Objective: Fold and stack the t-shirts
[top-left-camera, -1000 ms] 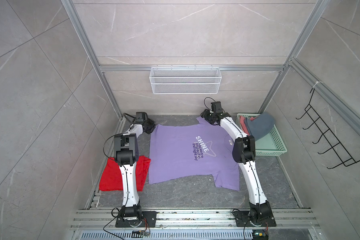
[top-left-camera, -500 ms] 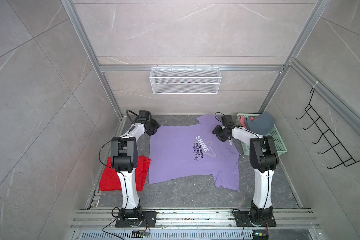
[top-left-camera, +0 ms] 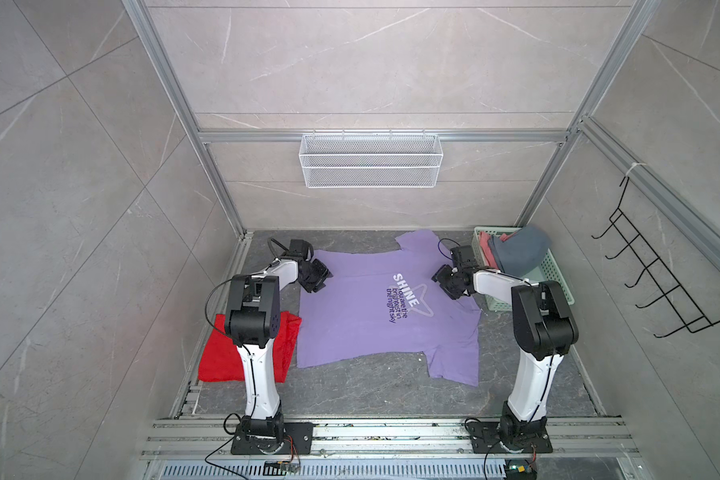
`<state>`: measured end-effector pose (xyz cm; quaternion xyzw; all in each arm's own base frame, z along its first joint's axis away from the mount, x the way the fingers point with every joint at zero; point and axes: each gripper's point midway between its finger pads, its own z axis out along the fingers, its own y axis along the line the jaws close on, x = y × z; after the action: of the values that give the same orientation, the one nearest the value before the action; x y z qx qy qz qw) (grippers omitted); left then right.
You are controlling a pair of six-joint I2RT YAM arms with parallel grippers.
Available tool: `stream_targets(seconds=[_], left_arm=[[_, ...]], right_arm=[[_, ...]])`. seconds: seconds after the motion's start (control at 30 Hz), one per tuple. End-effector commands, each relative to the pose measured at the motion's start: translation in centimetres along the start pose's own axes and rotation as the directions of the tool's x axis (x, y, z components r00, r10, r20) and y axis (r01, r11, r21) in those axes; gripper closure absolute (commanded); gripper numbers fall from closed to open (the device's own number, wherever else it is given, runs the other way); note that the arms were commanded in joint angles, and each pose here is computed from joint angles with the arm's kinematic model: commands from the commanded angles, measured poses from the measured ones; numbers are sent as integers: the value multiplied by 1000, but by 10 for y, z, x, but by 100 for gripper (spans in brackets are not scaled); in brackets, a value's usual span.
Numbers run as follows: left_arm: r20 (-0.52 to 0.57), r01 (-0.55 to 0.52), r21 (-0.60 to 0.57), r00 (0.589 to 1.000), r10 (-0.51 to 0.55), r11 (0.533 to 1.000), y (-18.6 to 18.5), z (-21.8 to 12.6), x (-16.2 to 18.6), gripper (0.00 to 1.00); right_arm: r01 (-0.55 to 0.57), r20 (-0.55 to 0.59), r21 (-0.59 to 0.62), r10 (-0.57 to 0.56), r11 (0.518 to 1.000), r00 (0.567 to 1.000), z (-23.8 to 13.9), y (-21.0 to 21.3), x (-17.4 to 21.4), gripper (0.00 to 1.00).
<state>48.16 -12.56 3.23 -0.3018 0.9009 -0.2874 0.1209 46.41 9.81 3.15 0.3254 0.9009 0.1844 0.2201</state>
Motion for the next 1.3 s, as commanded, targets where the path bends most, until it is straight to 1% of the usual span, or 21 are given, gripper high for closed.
stream_targets(seconds=[0.0, 0.07, 0.17, 0.33, 0.43, 0.57, 0.63, 0.7, 0.77, 0.87, 1.0, 1.17, 1.27], left_arm=[[-53, 34, -92, 998, -39, 995, 36, 5, 23, 52], [-62, 43, -106, 997, -50, 993, 43, 6, 29, 52], [-78, 52, -120, 995, -62, 991, 51, 5, 39, 52], [-83, 38, -140, 995, -50, 989, 59, -4, 51, 52], [-68, 25, -138, 997, -35, 990, 58, -12, 52, 52], [-37, -18, -105, 999, 14, 994, 40, -26, 44, 52], [-21, -55, -63, 998, 54, 996, 21, -34, 36, 52], [13, -100, -24, 995, 100, 995, -3, -45, 24, 52], [49, -148, -19, 988, 148, 989, -21, -57, 10, 52], [102, -211, -74, 971, 218, 975, -37, -67, -16, 53], [117, -259, -180, 952, 282, 949, -44, -64, -46, 54], [161, -280, -279, 929, 332, 919, -45, -55, -80, 54], [178, -289, -319, 917, 356, 903, -43, -50, -93, 54]], right_arm=[[-43, -77, 195, 59, 980, 995, -4, -67, 35, 35], [-47, -81, 230, 67, 972, 994, -14, -83, 42, 35], [-61, -92, 248, 86, 967, 992, -27, -97, 53, 35], [-72, -117, 241, 103, 968, 988, -38, -109, 70, 35], [-52, -108, 213, 77, 976, 991, -41, -104, 68, 35], [13, -65, 123, -5, 992, 998, -50, -71, 43, 35], [55, -35, 71, -52, 996, 998, -56, -48, 27, 35], [93, 19, 20, -93, 995, 995, -65, -22, 6, 35], [124, 74, -14, -123, 992, 990, -71, 1, -16, 34], [159, 145, -35, -152, 987, 978, -75, 32, -48, 34], [194, 192, -46, -182, 980, 964, -62, 63, -81, 34], [210, 271, -68, -185, 975, 945, -47, 92, -117, 32], [218, 305, -90, -181, 972, 935, -38, 105, -132, 31]])
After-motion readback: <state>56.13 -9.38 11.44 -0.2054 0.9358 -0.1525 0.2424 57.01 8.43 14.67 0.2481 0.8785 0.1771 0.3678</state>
